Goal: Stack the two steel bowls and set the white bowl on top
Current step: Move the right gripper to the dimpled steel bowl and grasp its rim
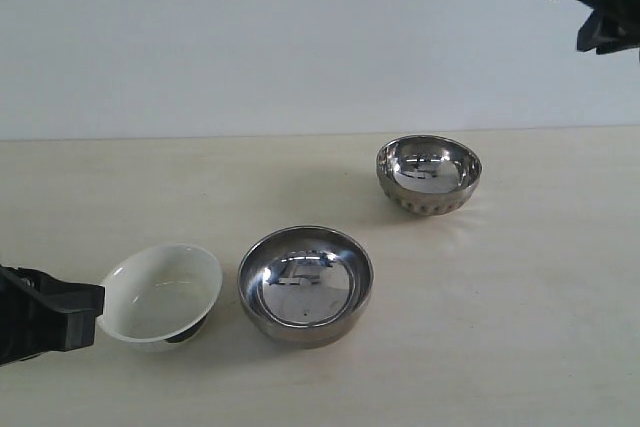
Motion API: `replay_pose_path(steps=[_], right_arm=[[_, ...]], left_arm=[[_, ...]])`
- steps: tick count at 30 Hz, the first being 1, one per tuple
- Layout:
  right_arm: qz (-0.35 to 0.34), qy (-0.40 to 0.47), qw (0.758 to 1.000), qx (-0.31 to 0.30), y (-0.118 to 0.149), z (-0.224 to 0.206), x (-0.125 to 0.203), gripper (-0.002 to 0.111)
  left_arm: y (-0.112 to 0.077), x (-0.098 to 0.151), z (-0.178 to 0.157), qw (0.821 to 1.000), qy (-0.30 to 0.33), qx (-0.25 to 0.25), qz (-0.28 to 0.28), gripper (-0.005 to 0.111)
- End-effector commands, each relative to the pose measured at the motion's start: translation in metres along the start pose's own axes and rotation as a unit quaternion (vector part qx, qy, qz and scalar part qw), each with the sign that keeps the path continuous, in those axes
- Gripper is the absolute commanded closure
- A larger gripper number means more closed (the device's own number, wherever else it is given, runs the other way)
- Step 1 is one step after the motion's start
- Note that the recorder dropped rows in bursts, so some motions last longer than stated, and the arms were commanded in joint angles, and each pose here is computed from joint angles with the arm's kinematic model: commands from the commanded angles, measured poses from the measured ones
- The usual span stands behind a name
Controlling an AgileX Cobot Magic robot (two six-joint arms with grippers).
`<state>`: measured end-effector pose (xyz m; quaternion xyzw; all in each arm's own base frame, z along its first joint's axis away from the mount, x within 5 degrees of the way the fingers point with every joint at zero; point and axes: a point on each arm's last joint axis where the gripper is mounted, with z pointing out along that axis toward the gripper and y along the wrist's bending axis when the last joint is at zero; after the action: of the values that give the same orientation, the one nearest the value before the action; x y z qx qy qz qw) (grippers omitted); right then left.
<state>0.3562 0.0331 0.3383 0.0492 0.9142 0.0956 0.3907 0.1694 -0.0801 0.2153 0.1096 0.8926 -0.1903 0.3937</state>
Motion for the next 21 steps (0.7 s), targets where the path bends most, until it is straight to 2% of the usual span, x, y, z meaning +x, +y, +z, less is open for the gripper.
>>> replay_pose_path(steps=[1, 6, 11, 17, 21], right_arm=[[0.014, 0.025, 1.0, -0.008, -0.002, 0.047, 0.0, 0.064], [0.013, 0.078, 0.997, 0.001, -0.008, 0.104, 0.01, 0.061], [0.004, 0.114, 0.993, -0.004, -0.001, 0.15, 0.025, 0.061], [-0.015, 0.117, 0.993, -0.027, 0.025, 0.178, 0.027, 0.061], [-0.01, 0.126, 0.992, -0.024, 0.024, 0.191, 0.032, 0.061]], left_arm=[[0.001, 0.002, 0.002, 1.0, 0.002, -0.005, 0.0, 0.103], [0.004, 0.004, 0.01, 1.0, 0.019, -0.013, -0.002, 0.103], [0.01, 0.005, 0.017, 0.999, 0.019, -0.037, 0.002, 0.103], [0.012, 0.005, 0.02, 0.999, 0.02, -0.045, 0.001, 0.103], [0.012, 0.005, 0.02, 0.999, 0.017, -0.048, 0.002, 0.103]])
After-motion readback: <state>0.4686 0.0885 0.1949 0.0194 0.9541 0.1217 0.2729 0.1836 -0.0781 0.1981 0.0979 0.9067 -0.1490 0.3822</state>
